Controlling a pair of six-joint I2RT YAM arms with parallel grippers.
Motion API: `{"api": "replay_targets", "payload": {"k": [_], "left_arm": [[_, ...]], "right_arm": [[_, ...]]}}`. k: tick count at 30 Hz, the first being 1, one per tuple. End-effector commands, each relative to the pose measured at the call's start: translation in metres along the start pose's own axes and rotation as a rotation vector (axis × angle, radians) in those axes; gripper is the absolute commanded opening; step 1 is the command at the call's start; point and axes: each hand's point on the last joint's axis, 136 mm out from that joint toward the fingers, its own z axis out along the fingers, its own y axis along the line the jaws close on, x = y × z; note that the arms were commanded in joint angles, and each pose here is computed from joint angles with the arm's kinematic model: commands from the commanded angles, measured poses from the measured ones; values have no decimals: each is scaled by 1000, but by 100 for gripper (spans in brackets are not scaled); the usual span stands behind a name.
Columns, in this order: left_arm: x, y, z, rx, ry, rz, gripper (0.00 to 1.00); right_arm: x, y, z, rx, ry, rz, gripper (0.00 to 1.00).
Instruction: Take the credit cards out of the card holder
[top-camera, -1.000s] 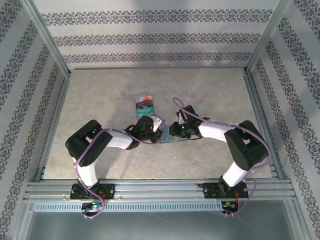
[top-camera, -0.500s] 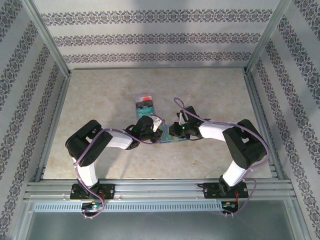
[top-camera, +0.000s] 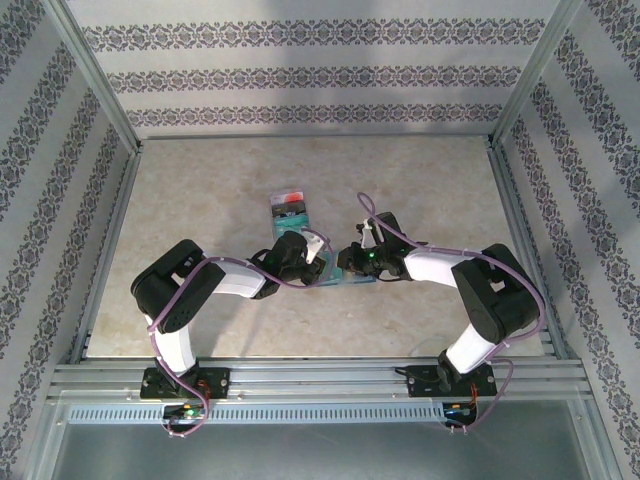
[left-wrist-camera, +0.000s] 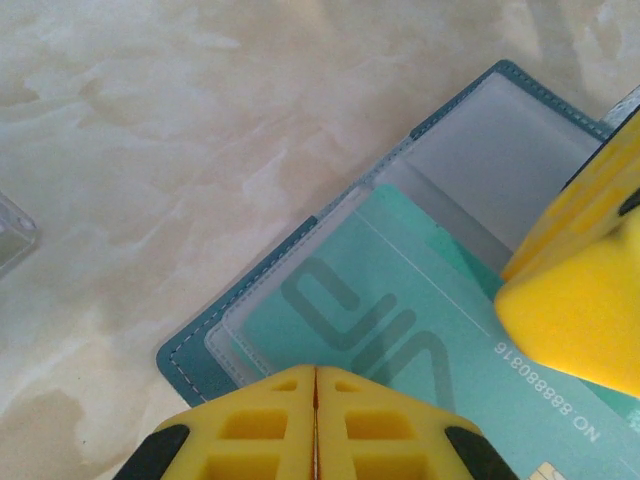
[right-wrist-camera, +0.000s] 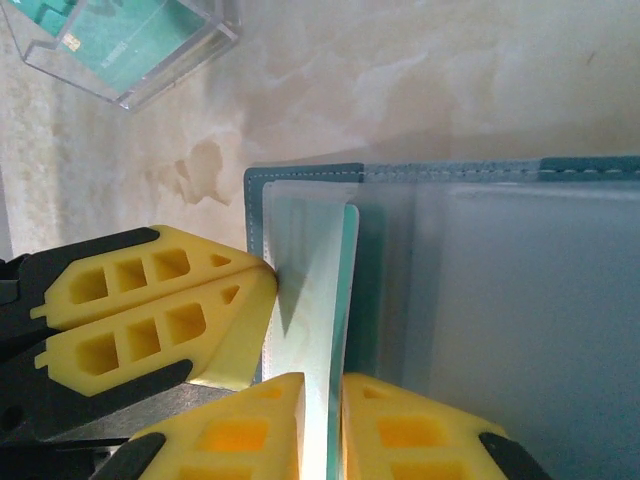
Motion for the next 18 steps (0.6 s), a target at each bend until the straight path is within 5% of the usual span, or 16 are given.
{"api": "replay_targets", "payload": {"k": [1,18], "left_arm": [[24,0,5,3,82,-4,8],[30,7,4,-34,104,-5,4]], "right_arm": [[-2,15,-2,-80,-6,-18,16],[-9,-7,-19,-105,-63,40,10]]}}
